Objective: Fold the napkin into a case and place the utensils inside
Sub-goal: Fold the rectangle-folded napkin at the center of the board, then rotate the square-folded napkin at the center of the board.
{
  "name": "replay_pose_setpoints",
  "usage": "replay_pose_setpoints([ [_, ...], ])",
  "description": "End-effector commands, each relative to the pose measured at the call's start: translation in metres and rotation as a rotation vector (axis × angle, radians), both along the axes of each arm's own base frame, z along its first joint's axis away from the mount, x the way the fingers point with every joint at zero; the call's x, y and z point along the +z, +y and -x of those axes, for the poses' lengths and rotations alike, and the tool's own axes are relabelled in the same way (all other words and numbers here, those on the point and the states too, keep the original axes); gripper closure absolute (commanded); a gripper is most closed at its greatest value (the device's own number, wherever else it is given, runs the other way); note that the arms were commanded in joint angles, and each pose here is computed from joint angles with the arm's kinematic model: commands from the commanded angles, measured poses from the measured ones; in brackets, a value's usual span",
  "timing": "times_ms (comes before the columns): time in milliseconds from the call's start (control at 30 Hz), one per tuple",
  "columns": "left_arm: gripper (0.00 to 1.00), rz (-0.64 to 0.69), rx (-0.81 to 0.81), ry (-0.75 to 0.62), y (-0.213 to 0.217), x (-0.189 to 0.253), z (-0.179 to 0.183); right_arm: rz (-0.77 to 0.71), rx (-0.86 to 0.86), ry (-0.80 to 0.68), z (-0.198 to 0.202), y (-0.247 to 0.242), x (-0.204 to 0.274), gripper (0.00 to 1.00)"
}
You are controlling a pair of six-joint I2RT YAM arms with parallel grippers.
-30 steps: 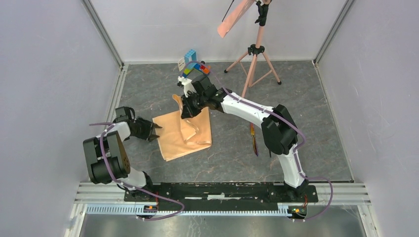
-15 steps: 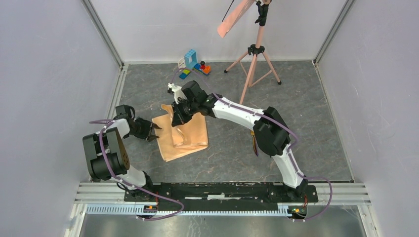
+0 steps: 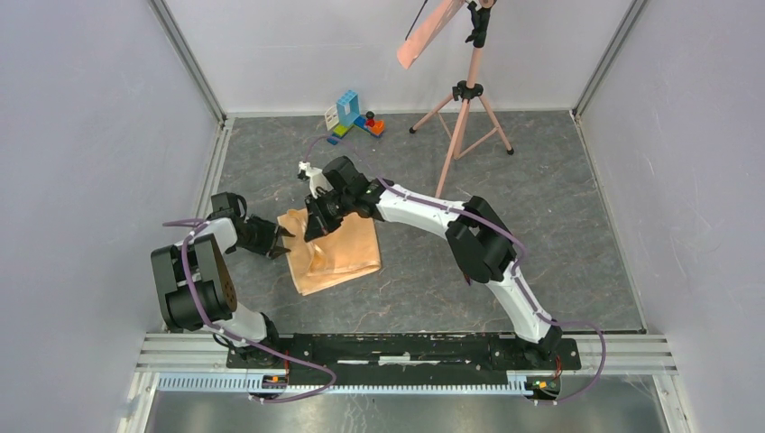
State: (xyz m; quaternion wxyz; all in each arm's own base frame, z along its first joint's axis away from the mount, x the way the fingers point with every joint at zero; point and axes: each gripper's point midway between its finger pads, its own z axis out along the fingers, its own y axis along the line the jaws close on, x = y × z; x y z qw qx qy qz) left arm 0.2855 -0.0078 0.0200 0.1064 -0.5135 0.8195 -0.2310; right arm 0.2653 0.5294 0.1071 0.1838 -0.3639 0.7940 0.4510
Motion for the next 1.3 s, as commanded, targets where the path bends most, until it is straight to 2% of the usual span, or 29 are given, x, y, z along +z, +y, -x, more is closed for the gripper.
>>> replay_pose_setpoints([
  [0,0.49,-0.109,-0.026,0.046,0.014,-0.018,0.016,-0.099,0.050,0.003,0.008,0.027,0.020,1.00],
  [400,0.55,-0.117,-0.018,0.047,0.015,-0.019,0.020,-0.111,0.042,0.029,0.004,0.041,0.003,1.00],
  [467,0.67,-0.118,-0.019,0.030,0.015,-0.015,0.017,-0.123,0.039,0.028,0.002,0.044,0.000,1.00],
  [500,0.69,-0.120,-0.020,0.027,0.015,-0.013,0.017,-0.130,0.036,0.029,0.001,0.045,-0.001,0.99],
  [633,0.66,-0.142,-0.029,0.025,0.019,0.002,0.019,-0.152,0.053,0.077,0.005,0.046,-0.002,0.70],
  [767,0.57,-0.205,-0.022,-0.018,0.032,0.031,0.029,-0.120,0.028,-0.023,-0.001,0.021,0.033,0.41],
  [833,0.51,-0.263,-0.007,-0.045,0.043,0.048,0.037,-0.073,0.012,-0.096,-0.005,-0.001,0.046,0.31],
  [900,0.44,-0.323,0.012,-0.076,0.051,0.066,0.043,-0.038,0.001,-0.131,-0.003,-0.022,0.052,0.26],
  [1000,0.42,-0.398,0.038,-0.166,0.057,0.095,0.043,0.024,-0.018,-0.142,0.008,-0.052,0.036,0.25],
  [1067,0.42,-0.436,0.008,-0.259,0.056,0.114,0.037,0.074,-0.049,-0.134,0.013,-0.067,0.015,0.29],
  [1167,0.35,-0.407,-0.136,-0.441,0.032,0.138,0.012,0.094,-0.084,-0.107,0.020,-0.079,-0.006,0.41],
  [1267,0.32,-0.365,-0.297,-0.487,0.000,0.145,-0.006,0.115,-0.105,-0.110,0.023,-0.083,-0.022,0.52],
])
